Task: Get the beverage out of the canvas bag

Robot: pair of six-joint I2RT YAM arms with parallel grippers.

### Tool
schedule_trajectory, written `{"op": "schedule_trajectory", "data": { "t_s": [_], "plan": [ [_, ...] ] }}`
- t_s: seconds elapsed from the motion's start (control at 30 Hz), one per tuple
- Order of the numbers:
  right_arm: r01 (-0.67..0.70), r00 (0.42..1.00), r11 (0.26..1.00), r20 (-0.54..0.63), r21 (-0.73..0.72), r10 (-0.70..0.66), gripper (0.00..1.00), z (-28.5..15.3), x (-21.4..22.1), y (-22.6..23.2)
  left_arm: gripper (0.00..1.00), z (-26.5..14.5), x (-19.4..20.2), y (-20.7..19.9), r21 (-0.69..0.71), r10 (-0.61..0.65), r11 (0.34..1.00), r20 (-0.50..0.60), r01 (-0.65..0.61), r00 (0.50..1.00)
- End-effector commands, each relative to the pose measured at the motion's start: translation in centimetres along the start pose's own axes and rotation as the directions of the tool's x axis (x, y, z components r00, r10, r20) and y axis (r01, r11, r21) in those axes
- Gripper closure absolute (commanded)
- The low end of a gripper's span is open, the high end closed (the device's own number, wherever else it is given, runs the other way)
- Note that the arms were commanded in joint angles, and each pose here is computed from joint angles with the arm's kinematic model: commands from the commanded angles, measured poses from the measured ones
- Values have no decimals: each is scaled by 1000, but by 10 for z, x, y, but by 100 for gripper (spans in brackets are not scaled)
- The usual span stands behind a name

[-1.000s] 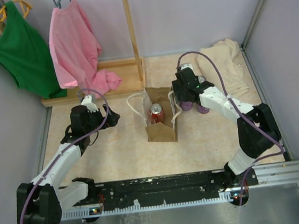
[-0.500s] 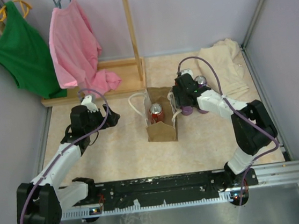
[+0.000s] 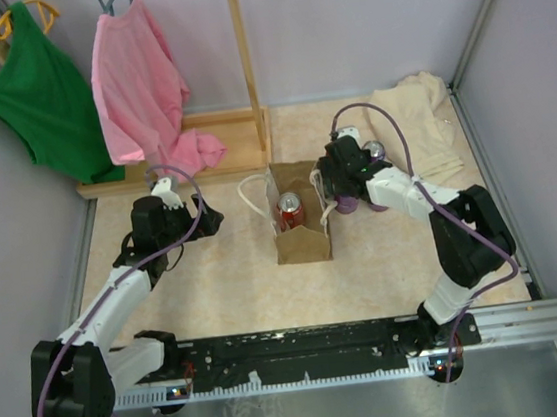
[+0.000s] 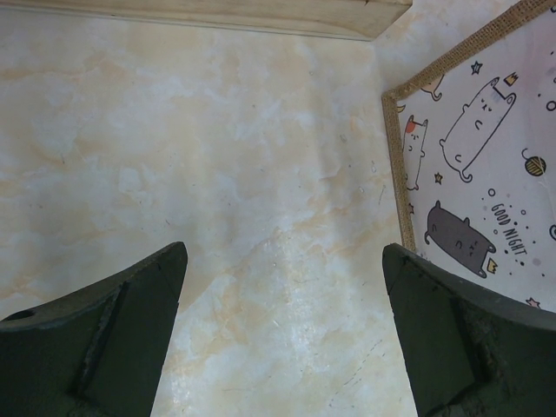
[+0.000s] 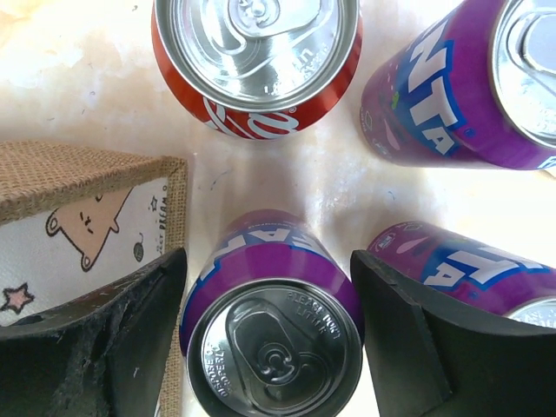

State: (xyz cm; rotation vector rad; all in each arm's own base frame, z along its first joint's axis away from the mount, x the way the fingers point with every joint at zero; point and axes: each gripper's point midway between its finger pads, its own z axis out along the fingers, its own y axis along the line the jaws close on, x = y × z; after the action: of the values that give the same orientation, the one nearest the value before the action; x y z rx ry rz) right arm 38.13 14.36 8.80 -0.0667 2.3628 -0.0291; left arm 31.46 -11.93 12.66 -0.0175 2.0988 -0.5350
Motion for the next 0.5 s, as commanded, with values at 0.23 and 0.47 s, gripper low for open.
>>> {"op": "schedule_trajectory", "data": {
  "t_s": [0.23, 0.47],
  "plan": [
    [-74, 938, 997, 340, 16, 65, 20, -87, -123, -15, 0, -2, -11, -6, 9, 17, 1000, 30, -17, 999],
    [-107, 816, 994, 569, -32, 106, 20, -186, -178, -20, 0, -1, -9, -5, 9, 12, 1000, 25, -12, 1000]
  ]
}}
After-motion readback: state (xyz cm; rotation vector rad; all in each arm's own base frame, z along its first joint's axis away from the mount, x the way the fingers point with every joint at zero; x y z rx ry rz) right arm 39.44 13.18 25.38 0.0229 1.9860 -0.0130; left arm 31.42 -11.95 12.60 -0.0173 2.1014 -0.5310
